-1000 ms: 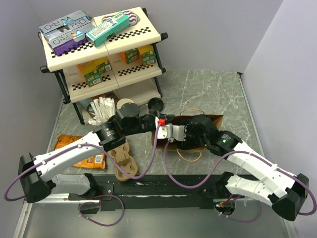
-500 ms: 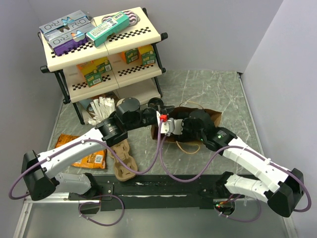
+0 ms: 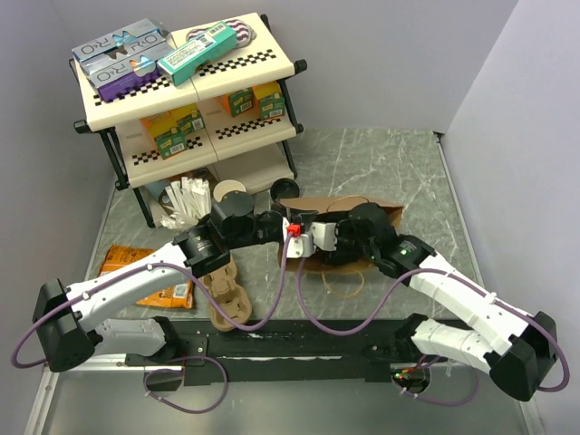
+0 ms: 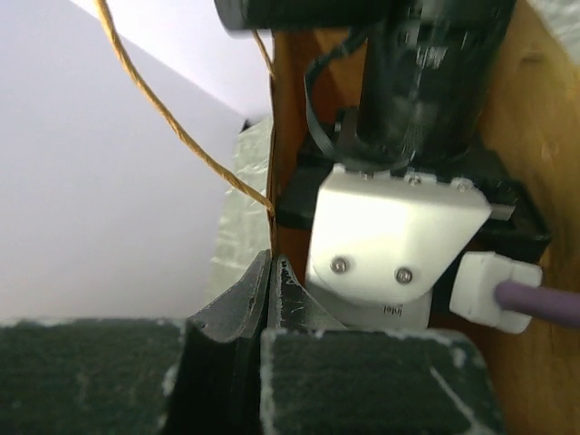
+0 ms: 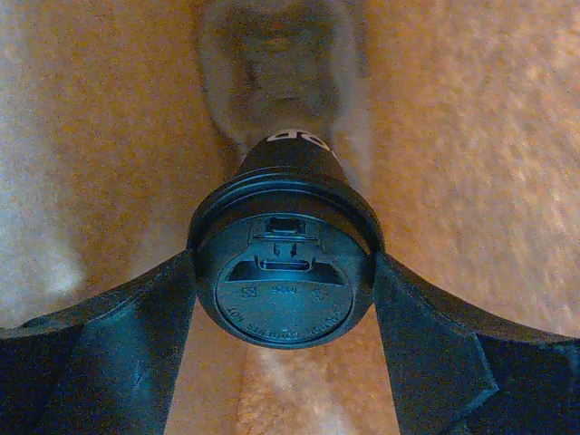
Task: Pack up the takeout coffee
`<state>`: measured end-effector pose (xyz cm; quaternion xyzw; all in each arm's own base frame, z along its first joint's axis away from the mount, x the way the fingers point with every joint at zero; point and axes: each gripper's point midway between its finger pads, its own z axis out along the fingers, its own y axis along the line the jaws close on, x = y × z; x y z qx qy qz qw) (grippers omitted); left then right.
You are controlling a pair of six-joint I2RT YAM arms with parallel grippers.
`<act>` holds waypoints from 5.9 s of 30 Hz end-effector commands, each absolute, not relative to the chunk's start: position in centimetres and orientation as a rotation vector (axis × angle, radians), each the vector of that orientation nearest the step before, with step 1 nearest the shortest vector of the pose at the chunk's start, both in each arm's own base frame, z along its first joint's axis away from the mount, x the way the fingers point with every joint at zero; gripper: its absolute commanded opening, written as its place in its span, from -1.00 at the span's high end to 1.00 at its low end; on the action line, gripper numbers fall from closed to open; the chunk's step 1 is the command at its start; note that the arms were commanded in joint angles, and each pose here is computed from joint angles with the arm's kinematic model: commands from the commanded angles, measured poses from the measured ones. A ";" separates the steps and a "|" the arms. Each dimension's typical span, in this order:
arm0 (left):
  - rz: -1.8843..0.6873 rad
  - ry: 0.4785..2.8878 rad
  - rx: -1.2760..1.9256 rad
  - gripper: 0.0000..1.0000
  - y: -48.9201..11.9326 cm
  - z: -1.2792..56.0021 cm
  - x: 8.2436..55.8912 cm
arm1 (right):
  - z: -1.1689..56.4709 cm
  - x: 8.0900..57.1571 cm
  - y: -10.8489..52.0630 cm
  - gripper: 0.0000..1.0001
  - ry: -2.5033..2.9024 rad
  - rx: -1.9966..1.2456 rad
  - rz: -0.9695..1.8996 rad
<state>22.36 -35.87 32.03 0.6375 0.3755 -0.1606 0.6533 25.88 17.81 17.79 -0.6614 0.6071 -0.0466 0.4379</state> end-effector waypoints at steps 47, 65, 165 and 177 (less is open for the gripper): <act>-0.628 0.839 1.324 0.99 -37.2 35.1 20.8 | 15.8 31.4 13.5 1.00 1.566 -1.564 -0.394; -0.664 0.895 1.316 0.99 -36.3 35.3 23.1 | 15.2 31.7 12.6 1.00 1.439 -1.684 -0.371; -1.057 1.215 1.229 0.99 -37.3 34.2 25.3 | 14.1 28.9 11.8 -0.71 1.573 -1.993 -0.117; -1.049 1.213 1.231 0.99 -37.4 34.1 25.5 | 16.4 28.1 11.7 -0.10 1.545 -1.967 -0.118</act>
